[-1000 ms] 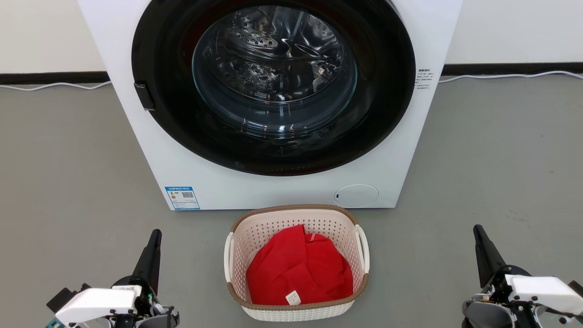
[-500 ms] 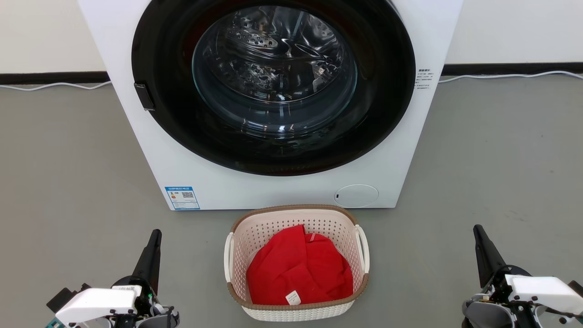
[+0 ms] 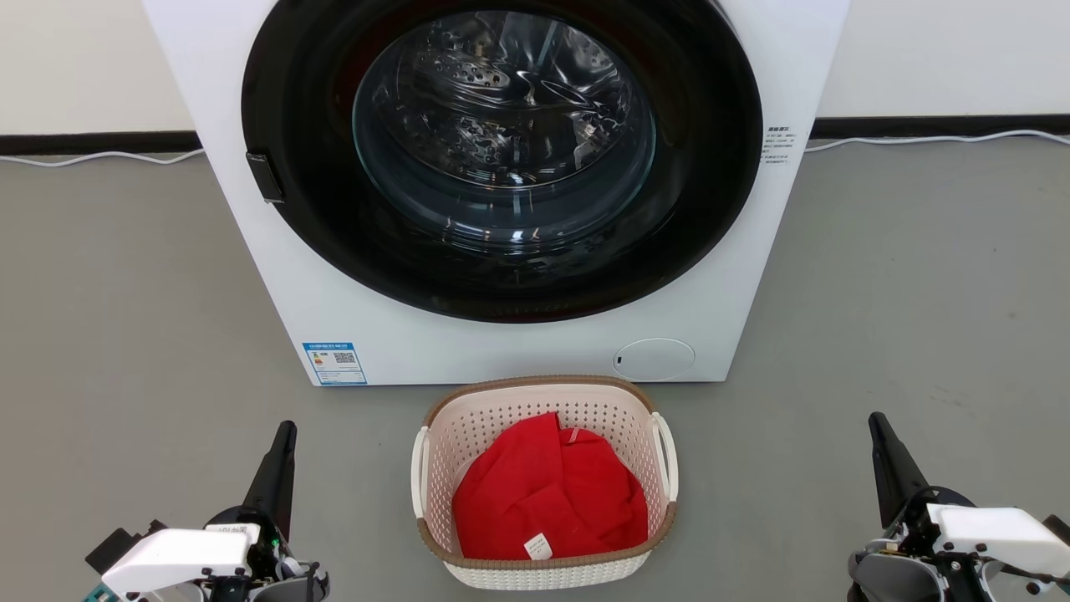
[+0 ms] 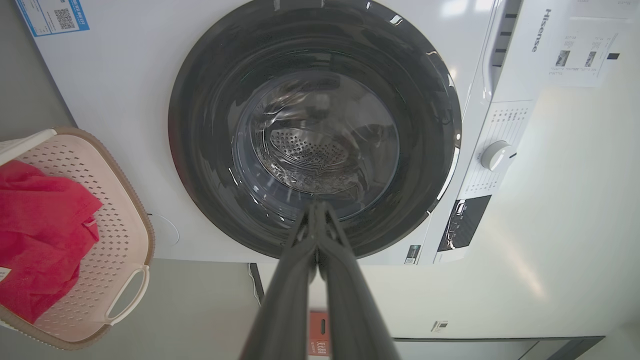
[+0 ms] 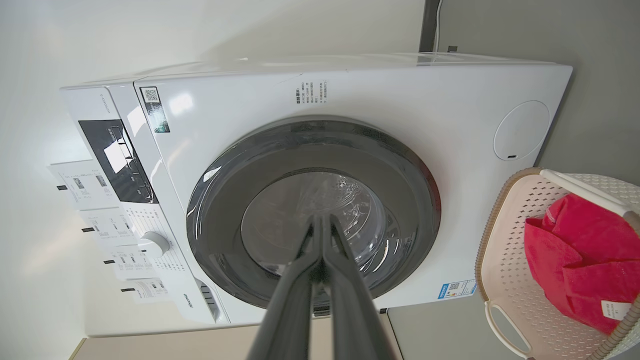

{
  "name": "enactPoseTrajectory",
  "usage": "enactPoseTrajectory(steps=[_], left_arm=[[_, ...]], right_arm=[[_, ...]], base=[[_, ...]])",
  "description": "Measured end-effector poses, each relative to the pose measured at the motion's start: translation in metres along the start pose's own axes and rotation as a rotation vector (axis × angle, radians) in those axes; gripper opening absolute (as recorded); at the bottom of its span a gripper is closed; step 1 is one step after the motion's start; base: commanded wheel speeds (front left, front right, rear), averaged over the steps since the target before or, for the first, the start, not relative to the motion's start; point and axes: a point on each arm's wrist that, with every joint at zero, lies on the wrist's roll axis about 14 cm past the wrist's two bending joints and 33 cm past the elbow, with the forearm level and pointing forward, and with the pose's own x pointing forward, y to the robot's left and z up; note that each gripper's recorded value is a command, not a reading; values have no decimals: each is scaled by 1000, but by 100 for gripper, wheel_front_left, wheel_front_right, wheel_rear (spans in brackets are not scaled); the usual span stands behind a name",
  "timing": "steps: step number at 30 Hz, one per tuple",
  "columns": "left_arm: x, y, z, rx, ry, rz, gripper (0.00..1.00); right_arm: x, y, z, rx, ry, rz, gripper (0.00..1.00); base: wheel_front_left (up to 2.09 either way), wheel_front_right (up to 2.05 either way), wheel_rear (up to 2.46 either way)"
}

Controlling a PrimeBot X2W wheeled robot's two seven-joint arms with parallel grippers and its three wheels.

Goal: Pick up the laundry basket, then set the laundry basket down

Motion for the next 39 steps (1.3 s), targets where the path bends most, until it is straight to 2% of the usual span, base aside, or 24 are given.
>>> enactPoseTrajectory(steps=[39], left_arm=[[0,0,0,0,0,0,0]], right_arm=[[0,0,0,0,0,0,0]], base=[[0,0,0]])
